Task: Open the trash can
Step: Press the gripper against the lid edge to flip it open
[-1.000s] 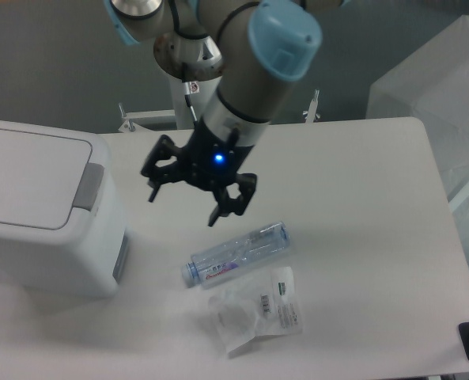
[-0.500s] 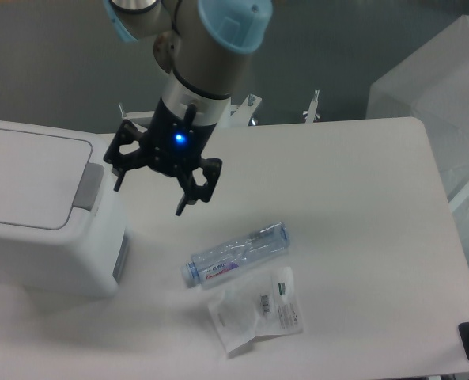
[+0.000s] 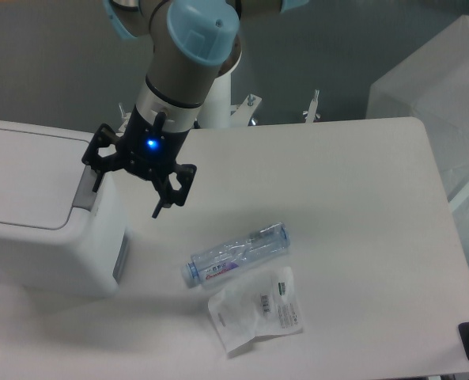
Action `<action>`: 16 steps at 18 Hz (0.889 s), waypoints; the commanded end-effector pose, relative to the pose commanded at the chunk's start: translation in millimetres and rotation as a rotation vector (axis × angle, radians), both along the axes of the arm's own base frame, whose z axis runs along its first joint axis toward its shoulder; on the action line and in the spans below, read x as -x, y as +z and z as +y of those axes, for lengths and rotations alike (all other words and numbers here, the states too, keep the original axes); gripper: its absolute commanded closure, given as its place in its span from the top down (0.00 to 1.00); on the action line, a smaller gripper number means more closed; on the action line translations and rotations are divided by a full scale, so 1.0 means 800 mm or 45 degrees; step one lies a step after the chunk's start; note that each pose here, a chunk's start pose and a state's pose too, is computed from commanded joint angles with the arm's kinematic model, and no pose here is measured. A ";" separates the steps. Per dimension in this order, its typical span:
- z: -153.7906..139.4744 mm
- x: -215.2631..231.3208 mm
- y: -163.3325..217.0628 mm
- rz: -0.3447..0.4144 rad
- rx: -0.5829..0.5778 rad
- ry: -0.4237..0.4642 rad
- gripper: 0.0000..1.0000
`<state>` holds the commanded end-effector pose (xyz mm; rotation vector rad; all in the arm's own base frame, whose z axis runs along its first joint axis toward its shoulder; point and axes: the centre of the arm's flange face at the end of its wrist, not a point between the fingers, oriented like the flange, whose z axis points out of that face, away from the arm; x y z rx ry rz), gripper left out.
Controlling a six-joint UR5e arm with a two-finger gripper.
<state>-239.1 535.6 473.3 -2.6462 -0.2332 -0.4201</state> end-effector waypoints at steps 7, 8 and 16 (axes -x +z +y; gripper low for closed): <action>0.003 0.003 -0.007 -0.005 0.008 0.002 1.00; 0.002 0.003 -0.008 -0.005 0.010 0.002 1.00; 0.005 0.005 0.005 0.018 -0.018 0.004 1.00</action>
